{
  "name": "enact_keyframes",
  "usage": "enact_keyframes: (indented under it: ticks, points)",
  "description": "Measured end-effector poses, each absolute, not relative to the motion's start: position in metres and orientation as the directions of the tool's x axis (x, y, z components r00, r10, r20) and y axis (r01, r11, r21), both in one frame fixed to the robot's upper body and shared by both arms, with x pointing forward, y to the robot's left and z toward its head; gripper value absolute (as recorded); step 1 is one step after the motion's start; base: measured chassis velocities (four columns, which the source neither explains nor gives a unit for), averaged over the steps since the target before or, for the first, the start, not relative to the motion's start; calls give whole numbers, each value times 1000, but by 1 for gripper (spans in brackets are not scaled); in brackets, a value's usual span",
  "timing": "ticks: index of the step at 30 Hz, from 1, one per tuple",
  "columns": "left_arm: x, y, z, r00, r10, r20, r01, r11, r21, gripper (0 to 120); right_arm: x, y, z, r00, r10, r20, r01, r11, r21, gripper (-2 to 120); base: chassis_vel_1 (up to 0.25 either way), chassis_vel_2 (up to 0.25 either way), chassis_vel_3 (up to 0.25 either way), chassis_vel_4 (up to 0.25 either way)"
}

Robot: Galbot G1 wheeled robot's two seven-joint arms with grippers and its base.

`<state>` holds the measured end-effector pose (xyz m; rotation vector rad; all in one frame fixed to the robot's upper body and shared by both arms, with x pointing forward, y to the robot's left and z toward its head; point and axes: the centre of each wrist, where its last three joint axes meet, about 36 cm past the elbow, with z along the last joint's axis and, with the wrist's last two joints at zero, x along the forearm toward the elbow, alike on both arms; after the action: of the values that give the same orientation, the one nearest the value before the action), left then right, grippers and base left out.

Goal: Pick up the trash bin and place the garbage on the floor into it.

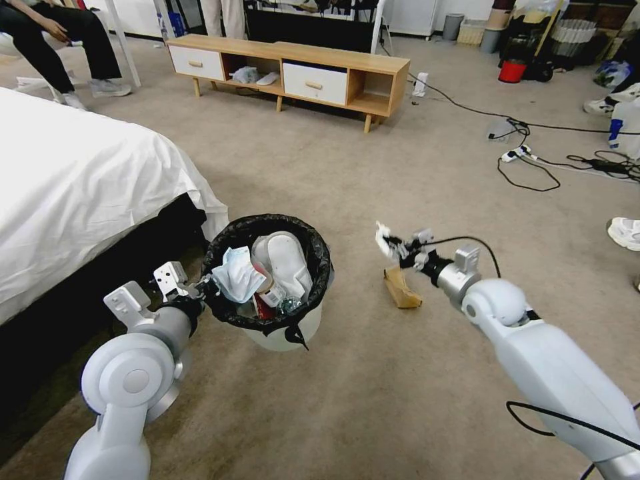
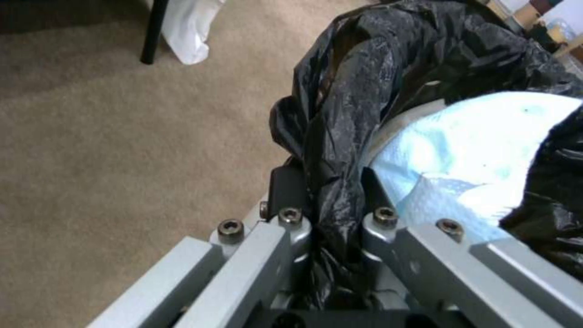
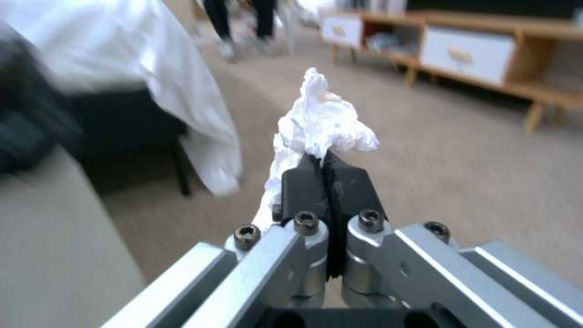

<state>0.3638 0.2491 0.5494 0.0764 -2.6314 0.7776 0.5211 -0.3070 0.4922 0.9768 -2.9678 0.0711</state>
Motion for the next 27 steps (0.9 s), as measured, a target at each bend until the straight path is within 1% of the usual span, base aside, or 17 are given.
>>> enact_keyframes:
  ticks: [3,4,6,7,9,10,11,12,14,15,16,18,21,27]
  points:
    - [365,247,548,-918,66,390,-158,842,-516,4,510,-299,511,-766,-642,-31,-641,766,-50,0,0,0,0,0]
    - [365,247,548,-918,66,390,-158,842,-516,4,510,-299,511,-766,-642,-31,-641,766,-50,0,0,0,0,0]
    - [367,245,546,-917,71,392,-156,841,-518,4,498,-287,526,-691,-716,-96,-713,697,-70,0,0,0,0,0]
    - [367,245,546,-917,71,392,-156,841,-518,4,498,-287,526,-691,-716,-96,-713,697,-70,0,0,0,0,0]
    - [368,245,545,-915,75,396,-154,842,-517,4,494,-278,530,-617,-775,-136,-771,630,-93,0,0,0,0,0]
    - [368,245,545,-915,75,396,-154,842,-517,4,494,-278,530,-617,-775,-136,-771,630,-93,0,0,0,0,0]
    - [368,244,545,-914,79,398,-152,843,-516,4,492,-272,534,-561,-812,-161,-807,579,-112,0,0,0,0,0]
    - [368,244,545,-914,79,398,-152,843,-516,4,492,-272,534,-561,-812,-161,-807,579,-112,0,0,0,0,0]
    - [368,243,543,-912,82,403,-152,843,-516,4,490,-258,541,-485,-854,-189,-850,511,-126,0,0,0,0,0]
    - [368,243,543,-912,82,403,-152,843,-516,4,490,-258,541,-485,-854,-189,-850,511,-126,0,0,0,0,0]
    - [368,242,542,-910,85,405,-151,843,-516,4,490,-250,544,-451,-870,-199,-868,480,-131,0,0,0,0,0]
    - [368,242,542,-910,86,405,-150,843,-516,4,490,-249,545,-445,-873,-200,-871,474,-131,0,0,0,0,0]
    - [368,241,542,-910,90,405,-147,843,-518,4,491,-237,546,-401,-894,-200,-893,430,-133,0,0,0,0,0]
    - [368,240,541,-910,95,405,-144,842,-520,4,498,-207,542,-316,-933,-173,-932,340,-129,0,0,0,0,0]
